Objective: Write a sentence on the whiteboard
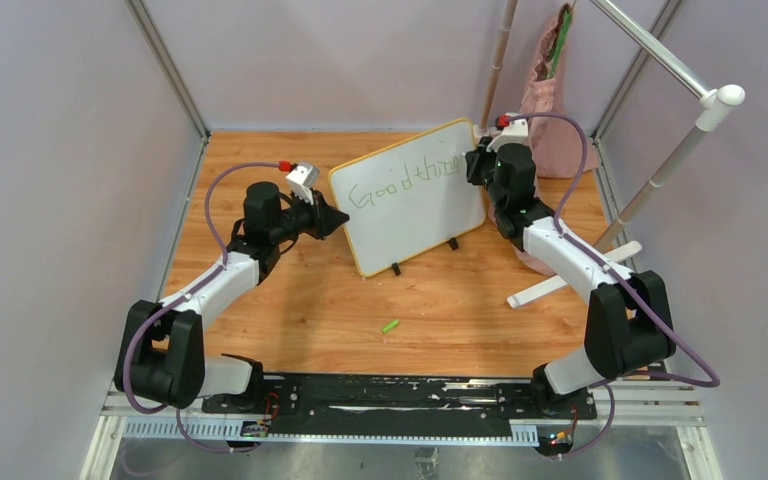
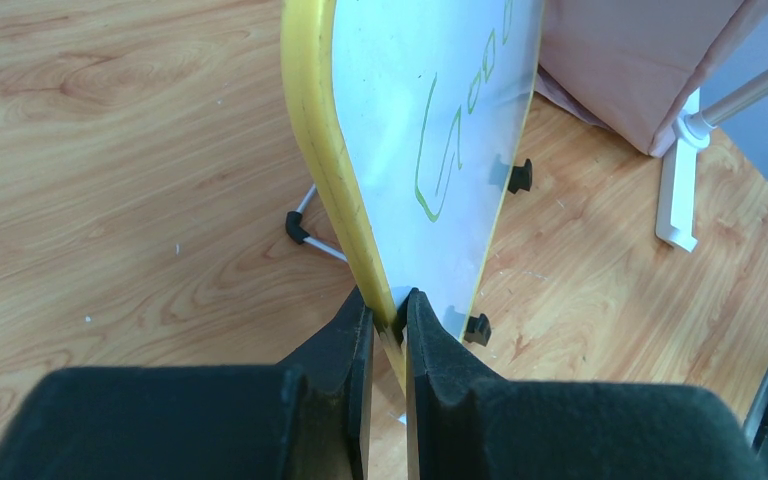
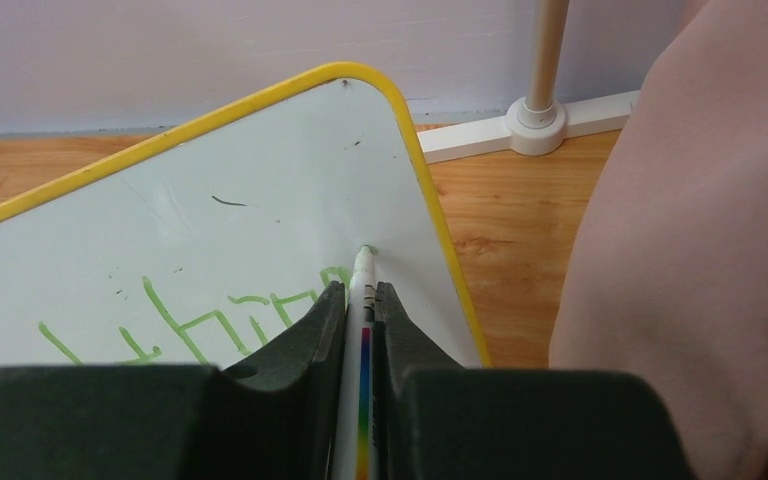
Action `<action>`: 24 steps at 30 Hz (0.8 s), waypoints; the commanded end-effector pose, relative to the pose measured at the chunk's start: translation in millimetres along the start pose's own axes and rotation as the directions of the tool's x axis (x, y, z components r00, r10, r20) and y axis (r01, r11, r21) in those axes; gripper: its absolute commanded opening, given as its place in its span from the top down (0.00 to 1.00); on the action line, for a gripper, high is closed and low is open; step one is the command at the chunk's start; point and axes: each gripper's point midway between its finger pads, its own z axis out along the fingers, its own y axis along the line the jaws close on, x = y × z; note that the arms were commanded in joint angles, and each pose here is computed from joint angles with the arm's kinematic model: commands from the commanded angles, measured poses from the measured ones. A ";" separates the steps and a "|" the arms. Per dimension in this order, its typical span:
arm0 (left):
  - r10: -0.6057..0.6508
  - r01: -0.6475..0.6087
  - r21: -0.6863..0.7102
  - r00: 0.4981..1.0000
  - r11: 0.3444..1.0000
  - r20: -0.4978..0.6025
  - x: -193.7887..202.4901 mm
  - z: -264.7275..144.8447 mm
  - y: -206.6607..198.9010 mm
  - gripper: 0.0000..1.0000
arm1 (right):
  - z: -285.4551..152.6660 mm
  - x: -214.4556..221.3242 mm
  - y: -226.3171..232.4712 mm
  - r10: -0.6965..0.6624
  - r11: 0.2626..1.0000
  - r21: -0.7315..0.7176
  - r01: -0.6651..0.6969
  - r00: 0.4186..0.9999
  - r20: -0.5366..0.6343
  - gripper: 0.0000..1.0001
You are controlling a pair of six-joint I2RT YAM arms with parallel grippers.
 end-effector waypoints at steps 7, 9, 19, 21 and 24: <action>0.095 -0.096 -0.064 0.995 0.993 -0.016 5.0 -1.4 14.3 1.00 | -1.8 -6.3 11.0 0.022 0.998 -0.055 -0.021 1.000 0.016 1.00; 0.093 -0.094 -0.064 0.996 0.994 -0.016 5.3 -1.2 14.1 1.00 | -3.2 -1.9 9.8 0.022 0.998 -0.051 -0.022 1.000 0.008 1.00; 0.092 -0.093 -0.064 0.996 0.994 -0.015 5.0 -1.4 13.8 1.00 | -8.1 10.1 -1.3 0.002 1.000 -0.008 -0.002 1.000 -0.020 1.00; 0.092 -0.093 -0.061 0.996 0.994 -0.016 5.3 -1.3 13.3 1.00 | -7.8 10.7 -4.3 -0.002 1.000 0.004 0.002 1.000 -0.023 1.00; 0.092 -0.093 -0.061 0.996 0.994 -0.017 5.7 -1.3 13.0 1.00 | -6.5 10.0 -8.8 -0.001 1.000 0.022 0.002 1.000 -0.024 1.00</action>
